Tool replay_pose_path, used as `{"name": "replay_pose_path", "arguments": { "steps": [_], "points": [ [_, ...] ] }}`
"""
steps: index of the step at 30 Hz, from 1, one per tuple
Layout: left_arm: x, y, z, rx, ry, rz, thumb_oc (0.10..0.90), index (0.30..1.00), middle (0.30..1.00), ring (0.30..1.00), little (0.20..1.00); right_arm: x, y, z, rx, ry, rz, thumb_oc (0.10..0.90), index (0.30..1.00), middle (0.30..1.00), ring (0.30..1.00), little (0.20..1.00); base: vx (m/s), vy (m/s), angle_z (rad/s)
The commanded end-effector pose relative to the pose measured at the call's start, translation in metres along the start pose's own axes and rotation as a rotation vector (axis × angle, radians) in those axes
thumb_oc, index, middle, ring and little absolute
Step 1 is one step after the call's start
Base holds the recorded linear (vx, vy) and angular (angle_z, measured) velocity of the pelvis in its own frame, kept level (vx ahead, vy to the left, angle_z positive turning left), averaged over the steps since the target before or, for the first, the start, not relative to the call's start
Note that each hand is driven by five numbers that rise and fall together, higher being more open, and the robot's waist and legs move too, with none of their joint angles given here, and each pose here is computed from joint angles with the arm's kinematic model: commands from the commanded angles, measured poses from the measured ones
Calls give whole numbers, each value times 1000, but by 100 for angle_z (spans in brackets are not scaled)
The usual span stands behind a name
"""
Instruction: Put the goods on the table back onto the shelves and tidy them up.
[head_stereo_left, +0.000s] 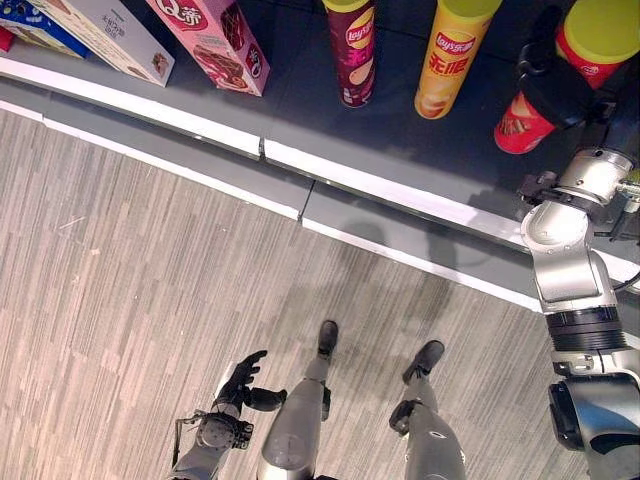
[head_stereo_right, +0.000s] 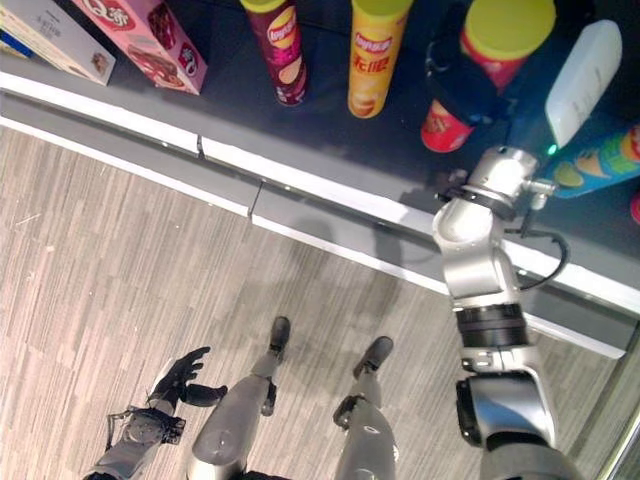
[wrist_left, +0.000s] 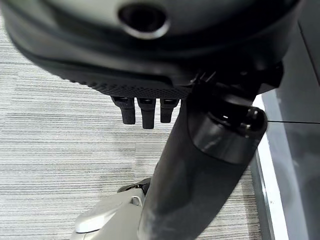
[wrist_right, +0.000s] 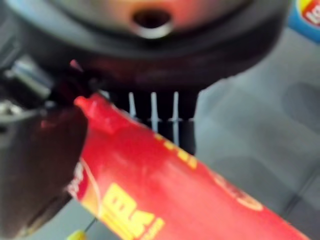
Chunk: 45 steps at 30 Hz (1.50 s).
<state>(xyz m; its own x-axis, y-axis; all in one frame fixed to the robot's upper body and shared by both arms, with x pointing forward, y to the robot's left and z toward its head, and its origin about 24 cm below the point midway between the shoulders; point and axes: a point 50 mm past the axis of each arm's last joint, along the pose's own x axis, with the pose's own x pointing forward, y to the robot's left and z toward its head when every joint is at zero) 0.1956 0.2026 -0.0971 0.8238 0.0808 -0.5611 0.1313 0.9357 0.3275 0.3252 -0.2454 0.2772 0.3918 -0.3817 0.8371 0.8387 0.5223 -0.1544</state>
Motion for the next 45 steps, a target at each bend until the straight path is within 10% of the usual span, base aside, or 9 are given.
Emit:
{"name": "replay_pose_path", "arguments": {
  "steps": [1,45],
  "points": [
    [-6,12,-12,66,16,21,800,900,900,900,900,42,-28,37,70,-193,-174,400,300,300,300,300,0,0,0],
    [-5,8,-3,85,-35,21,800,900,900,900,900,57,-44,8,-81,-100,-306,400,300,300,300,300,1,-3,1]
  ]
}}
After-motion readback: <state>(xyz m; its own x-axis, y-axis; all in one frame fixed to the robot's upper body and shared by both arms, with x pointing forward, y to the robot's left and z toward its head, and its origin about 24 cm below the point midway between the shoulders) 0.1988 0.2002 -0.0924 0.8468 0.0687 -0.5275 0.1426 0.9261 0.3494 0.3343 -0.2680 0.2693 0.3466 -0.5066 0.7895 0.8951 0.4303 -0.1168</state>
